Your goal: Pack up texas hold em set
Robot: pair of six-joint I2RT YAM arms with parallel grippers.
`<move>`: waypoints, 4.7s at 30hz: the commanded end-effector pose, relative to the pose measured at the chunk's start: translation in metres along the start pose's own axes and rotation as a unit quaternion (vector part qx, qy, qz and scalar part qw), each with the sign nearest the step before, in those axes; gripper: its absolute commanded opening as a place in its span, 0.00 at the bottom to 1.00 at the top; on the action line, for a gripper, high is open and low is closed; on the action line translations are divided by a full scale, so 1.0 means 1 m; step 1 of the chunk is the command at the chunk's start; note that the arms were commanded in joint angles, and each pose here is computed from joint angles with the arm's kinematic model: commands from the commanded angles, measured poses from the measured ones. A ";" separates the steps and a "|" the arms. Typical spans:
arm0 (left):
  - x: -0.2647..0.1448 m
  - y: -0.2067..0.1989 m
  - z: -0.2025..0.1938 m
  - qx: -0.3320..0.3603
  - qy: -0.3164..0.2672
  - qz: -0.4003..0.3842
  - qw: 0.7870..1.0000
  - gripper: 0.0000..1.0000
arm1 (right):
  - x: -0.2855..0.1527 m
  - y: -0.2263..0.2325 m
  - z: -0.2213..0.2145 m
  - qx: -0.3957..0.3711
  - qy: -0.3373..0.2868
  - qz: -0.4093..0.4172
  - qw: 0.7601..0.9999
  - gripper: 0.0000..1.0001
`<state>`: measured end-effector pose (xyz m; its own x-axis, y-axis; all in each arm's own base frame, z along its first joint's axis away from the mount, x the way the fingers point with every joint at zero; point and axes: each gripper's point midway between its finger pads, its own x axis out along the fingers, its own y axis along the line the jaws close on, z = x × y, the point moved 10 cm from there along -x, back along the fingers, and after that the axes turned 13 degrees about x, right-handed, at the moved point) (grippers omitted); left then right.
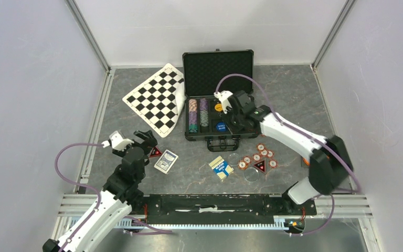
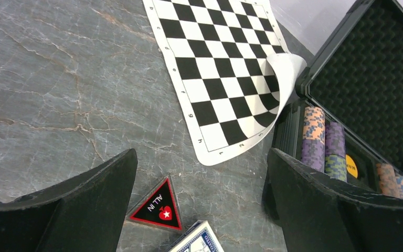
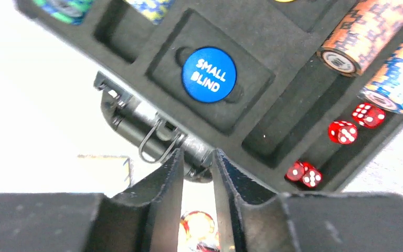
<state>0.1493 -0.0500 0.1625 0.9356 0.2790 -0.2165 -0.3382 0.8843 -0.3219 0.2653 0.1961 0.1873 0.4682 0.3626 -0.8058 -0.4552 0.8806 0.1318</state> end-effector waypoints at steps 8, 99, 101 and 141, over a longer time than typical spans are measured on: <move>0.000 -0.015 0.002 0.022 0.000 -0.088 0.996 1.00 | -0.059 0.009 -0.047 -0.016 -0.129 0.144 0.981 0.98; -0.004 -0.029 0.004 0.060 0.004 -0.175 0.983 1.00 | -0.059 0.008 0.089 -0.174 -0.224 0.018 0.959 0.40; -0.004 -0.029 0.004 0.059 0.003 -0.176 0.983 1.00 | -0.054 0.002 0.093 -0.169 -0.223 0.021 0.960 0.40; -0.001 -0.031 -0.003 0.063 0.013 -0.180 0.982 1.00 | 0.019 -0.053 0.094 -0.392 -0.135 0.128 0.901 0.00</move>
<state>0.1560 -0.0778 0.1670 0.9836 -0.0646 -0.1686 0.0166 0.9623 -0.2715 0.3432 0.1765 0.1990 0.3712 0.6624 -0.6507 -0.9125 0.3901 -0.1234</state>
